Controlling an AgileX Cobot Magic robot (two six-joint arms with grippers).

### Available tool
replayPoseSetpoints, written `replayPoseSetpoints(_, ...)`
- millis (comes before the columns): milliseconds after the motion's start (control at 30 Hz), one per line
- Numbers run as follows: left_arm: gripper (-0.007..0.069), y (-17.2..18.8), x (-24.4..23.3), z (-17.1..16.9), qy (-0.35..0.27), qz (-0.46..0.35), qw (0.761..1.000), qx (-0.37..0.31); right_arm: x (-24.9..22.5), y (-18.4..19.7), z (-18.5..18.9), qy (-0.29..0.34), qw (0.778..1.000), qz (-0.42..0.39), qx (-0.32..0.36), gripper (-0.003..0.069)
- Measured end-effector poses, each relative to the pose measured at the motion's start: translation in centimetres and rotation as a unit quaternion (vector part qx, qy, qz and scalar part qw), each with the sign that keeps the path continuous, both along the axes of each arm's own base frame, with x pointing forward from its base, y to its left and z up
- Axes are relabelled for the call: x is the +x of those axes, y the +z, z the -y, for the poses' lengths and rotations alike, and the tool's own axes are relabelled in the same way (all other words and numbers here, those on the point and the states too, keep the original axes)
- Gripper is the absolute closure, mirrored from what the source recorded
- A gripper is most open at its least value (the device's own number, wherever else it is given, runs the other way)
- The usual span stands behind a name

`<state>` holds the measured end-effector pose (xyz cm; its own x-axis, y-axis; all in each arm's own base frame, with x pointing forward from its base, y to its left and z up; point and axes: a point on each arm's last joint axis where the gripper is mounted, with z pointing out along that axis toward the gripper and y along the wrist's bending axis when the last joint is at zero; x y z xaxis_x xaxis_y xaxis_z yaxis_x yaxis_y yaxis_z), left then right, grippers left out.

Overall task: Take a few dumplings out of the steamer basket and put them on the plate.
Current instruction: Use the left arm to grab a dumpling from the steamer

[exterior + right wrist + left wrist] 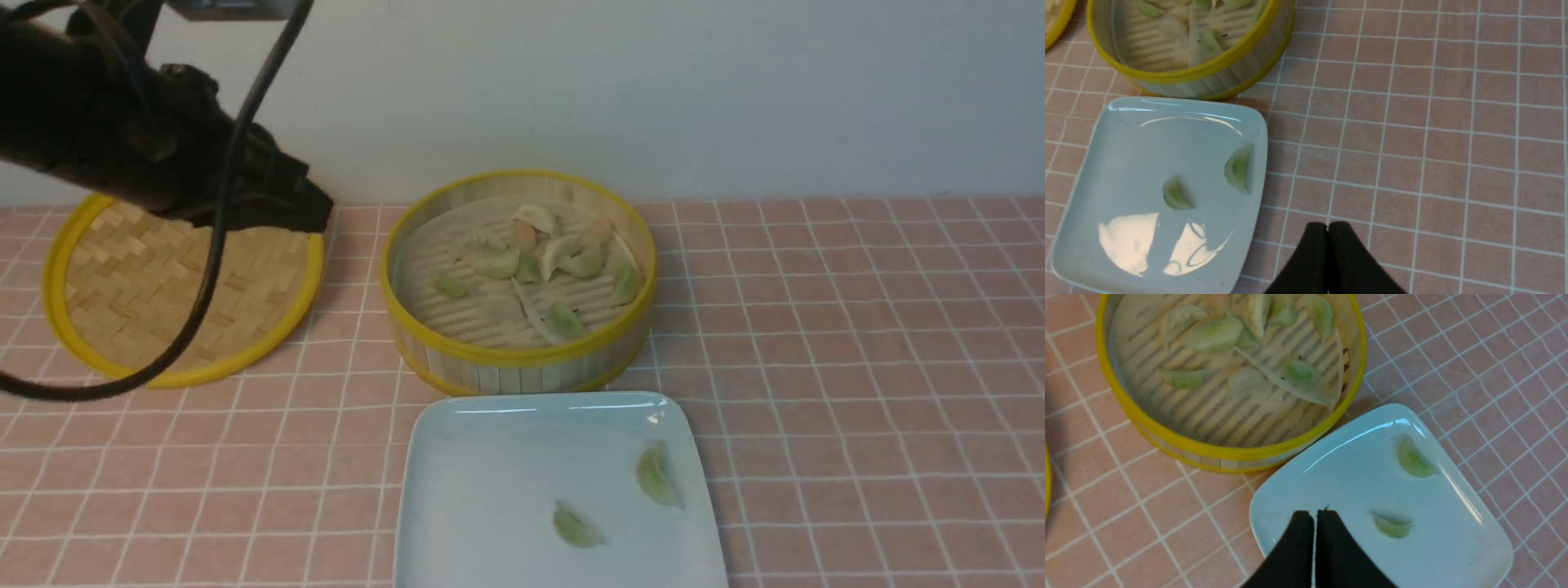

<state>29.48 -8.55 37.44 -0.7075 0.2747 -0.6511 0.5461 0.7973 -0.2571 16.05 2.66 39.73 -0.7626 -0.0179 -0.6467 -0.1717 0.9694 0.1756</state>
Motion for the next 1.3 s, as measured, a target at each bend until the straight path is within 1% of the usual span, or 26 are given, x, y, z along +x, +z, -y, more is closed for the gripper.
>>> replayPoseSetpoints(100,0.0631,-0.3,1.7,1.4,-0.022,-0.006,1.0,0.017,0.8,0.0,-0.1,0.002,1.0,-0.009,0.004,0.0669)
replayPoseSetpoints(167,0.0631,-1.3,4.2,3.3,-0.043,-0.007,0.998,0.05,1.3,-0.3,-0.3,0.004,1.0,-0.022,0.012,0.0669)
replayPoseSetpoints(200,0.0631,-1.9,4.8,3.7,-0.048,-0.01,0.997,0.06,1.4,-0.4,-0.3,0.005,1.0,-0.023,0.013,0.0669)
replayPoseSetpoints(333,0.0629,-4.5,8.2,6.7,-0.081,-0.006,0.99,0.116,1.7,-0.5,-0.3,0.005,0.999,-0.028,0.014,0.0669)
replayPoseSetpoints(467,0.0589,-8.2,11.5,9.3,-0.09,0.002,0.987,0.134,1.7,-0.5,-0.4,0.006,0.999,-0.028,0.017,0.0669)
replayPoseSetpoints(600,0.0466,-12.2,14.2,10.8,-0.084,0.006,0.987,0.138,1.7,-0.5,-0.4,0.003,0.999,-0.03,0.019,0.0669)
replayPoseSetpoints(633,0.045,-12.8,14.5,10.9,-0.083,0.005,0.987,0.139,1.6,-0.5,-0.4,0.003,0.999,-0.031,0.02,0.0669)
replayPoseSetpoints(667,0.04,-14.2,15.1,11.1,-0.079,0.005,0.987,0.14,1.6,-0.5,-0.4,0.003,0.999,-0.031,0.019,0.0669)
replayPoseSetpoints(767,0.0295,-16.5,16.0,11.3,-0.074,0.003,0.986,0.146,1.6,-0.6,-0.4,0.003,0.999,-0.032,0.02,0.0669)
replayPoseSetpoints(800,0.025,-17.6,16.3,11.3,-0.072,0.003,0.986,0.151,1.6,-0.6,-0.4,0.003,0.999,-0.033,0.02,0.0669)
replayPoseSetpoints(900,0.0192,-19.4,16.8,11.3,-0.072,0.0,0.984,0.163,1.6,-0.6,-0.4,0.002,0.999,-0.033,0.02,0.0669)
replayPoseSetpoints(967,0.0181,-20.4,16.9,11.3,-0.075,-0.006,0.982,0.171,1.6,-0.6,-0.4,0.002,0.999,-0.033,0.021,0.0669)
replayPoseSetpoints(1133,0.0181,-20.8,17.1,11.4,-0.077,-0.007,0.981,0.176,1.6,-0.5,-0.5,0.003,0.999,-0.033,0.024,0.0669)
replayPoseSetpoints(1200,0.0214,-20.8,17.1,11.5,-0.079,-0.009,0.981,0.176,1.6,-0.5,-0.5,0.003,0.999,-0.033,0.024,0.0669)
replayPoseSetpoints(1233,0.0242,-20.8,17.0,11.5,-0.077,-0.013,0.981,0.175,1.6,-0.5,-0.5,0.004,0.999,-0.033,0.025,0.0669)
replayPoseSetpoints(1300,0.0322,-20.6,16.9,11.6,-0.074,-0.021,0.982,0.174,1.6,-0.5,-0.5,0.004,0.999,-0.033,0.026,0.0669)
